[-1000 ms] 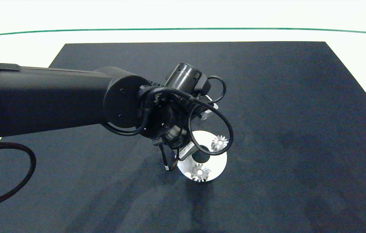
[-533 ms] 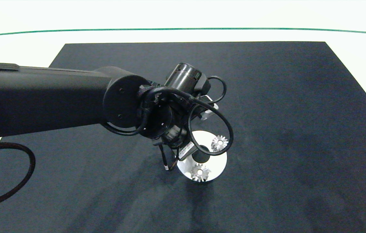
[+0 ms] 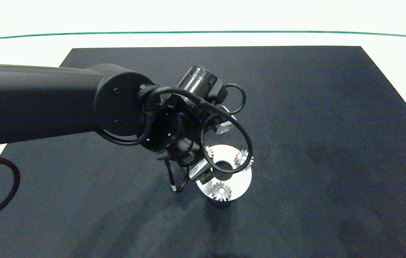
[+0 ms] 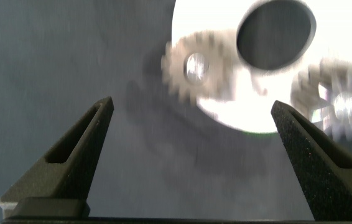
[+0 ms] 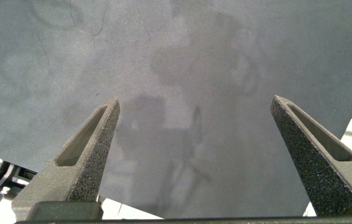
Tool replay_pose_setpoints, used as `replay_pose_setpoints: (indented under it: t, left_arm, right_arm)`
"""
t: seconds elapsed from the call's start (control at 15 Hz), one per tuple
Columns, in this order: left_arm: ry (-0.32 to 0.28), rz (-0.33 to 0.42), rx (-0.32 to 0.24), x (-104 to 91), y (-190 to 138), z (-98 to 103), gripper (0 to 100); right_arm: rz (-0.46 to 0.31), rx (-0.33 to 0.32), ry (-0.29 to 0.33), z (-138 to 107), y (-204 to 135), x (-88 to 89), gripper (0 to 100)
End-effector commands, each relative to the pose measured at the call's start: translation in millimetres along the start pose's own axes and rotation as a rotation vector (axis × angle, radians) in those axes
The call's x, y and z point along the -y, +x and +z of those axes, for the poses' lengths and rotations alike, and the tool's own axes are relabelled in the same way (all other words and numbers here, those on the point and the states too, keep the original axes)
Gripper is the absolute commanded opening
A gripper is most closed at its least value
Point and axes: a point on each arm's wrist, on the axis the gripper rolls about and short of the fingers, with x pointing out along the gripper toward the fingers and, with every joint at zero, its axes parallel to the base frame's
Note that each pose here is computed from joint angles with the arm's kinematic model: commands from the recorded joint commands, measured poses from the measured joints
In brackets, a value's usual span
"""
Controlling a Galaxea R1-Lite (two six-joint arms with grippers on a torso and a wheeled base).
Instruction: Install three planetary gears onto the carrier pins
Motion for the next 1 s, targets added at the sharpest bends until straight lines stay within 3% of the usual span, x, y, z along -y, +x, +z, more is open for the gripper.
replay_pose_setpoints:
  t: [0.07, 0.33, 0.47, 0.73, 0.8, 1.0]
  left_arm:
    - [-0.042, 0.033, -0.026, -25.0, -34, -24, 100]
    - [-0.211, 0.181, -0.029, -81.1, -84, -76, 100]
    - [-0.303, 0.247, 0.023, -86.0, -129, -107, 100]
    - [-0.525, 0.421, 0.241, -46.9, -239, -193, 100]
    - [-0.571, 0.447, 0.264, -29.8, -249, -215, 100]
    - [-0.632, 0.565, 0.399, 25.8, -277, -279, 100]
  right_arm:
    - [-0.001, -0.001, -0.002, 0, 0, 0.2, 100]
    - [-0.002, 0.002, 0.000, 2, 0, 0.5, 100]
    - [0.004, 0.007, 0.003, 3, 1, 0.5, 100]
    - [-0.030, 0.033, 0.024, 5, -6, 4.4, 100]
    - [-0.048, 0.039, 0.032, 6, -9, 6.1, 100]
    - [-0.159, 0.043, 0.108, -4, -24, 12.4, 100]
